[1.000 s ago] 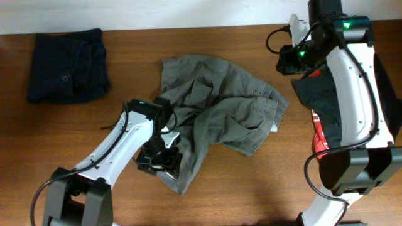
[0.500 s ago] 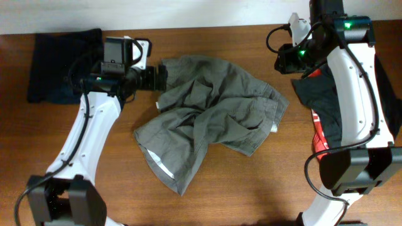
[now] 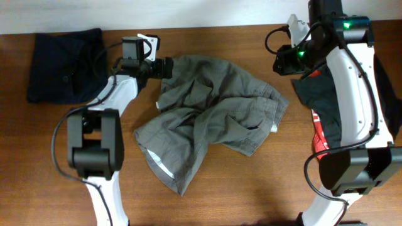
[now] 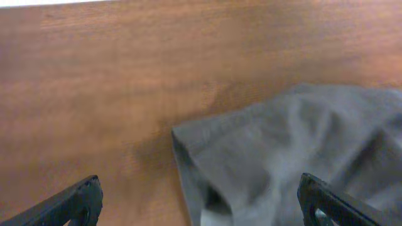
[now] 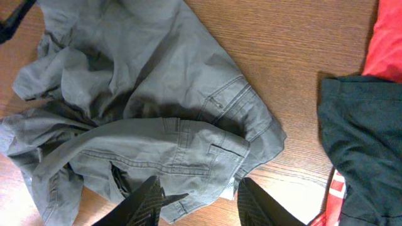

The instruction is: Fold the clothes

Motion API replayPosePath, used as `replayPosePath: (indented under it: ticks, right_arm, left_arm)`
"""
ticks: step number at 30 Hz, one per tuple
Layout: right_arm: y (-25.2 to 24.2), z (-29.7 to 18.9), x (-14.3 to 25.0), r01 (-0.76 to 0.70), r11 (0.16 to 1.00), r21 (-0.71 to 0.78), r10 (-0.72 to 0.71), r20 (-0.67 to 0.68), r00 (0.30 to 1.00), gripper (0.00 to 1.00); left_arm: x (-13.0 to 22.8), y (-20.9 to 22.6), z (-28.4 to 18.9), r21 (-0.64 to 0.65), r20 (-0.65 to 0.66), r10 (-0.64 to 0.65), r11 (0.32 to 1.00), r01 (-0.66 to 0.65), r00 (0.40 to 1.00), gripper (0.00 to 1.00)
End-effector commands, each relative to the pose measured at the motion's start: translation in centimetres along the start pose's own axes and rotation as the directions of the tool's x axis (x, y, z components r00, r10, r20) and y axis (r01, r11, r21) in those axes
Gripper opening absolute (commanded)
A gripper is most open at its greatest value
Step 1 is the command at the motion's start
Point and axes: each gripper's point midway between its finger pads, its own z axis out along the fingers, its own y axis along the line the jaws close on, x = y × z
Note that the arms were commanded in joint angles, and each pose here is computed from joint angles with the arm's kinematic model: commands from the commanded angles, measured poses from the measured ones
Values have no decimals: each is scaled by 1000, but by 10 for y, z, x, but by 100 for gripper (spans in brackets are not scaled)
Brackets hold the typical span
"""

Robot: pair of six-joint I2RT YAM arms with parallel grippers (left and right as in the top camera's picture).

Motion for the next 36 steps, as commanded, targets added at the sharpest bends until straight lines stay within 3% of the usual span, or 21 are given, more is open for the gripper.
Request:
replayPosePath:
  ticks: [1,7,15,18,26,27,30,36]
  right_arm:
    - [12,1,0,14,1000,-19,-14,-2,1000,47]
    - [13,1,0,18,1000,-17,-18,0,1000,48]
    - [13,1,0,18,1000,-17,-18,0,1000,49]
    - [13,1,0,19,1000,-17,-19,1,1000,49]
    - [13,1,-2,20,1000,-17,-20,7,1000,49]
    - [13,1,-2,20,1000,-17,-20,7,1000,49]
    - [13,1,-2,20,1000,-17,-20,7,1000,49]
    - [12,3,1,17,1000,-18,-17,-4,1000,49]
  left_arm:
    - [-23,-2,17,46,50,46,998,-48,998,99]
    - [-17,-9,35,102,39,44,994,-48,998,96]
    - [23,-10,35,114,-122,14,994,0,992,94]
    - [30,-11,33,116,-150,9,993,9,989,89]
    - [29,-33,35,183,-143,28,983,-1,989,42]
    - [28,-38,38,178,-132,40,984,-16,990,28]
    - [16,-33,42,128,-86,54,991,-43,995,6]
    - [-54,-13,26,87,87,59,994,-66,994,1]
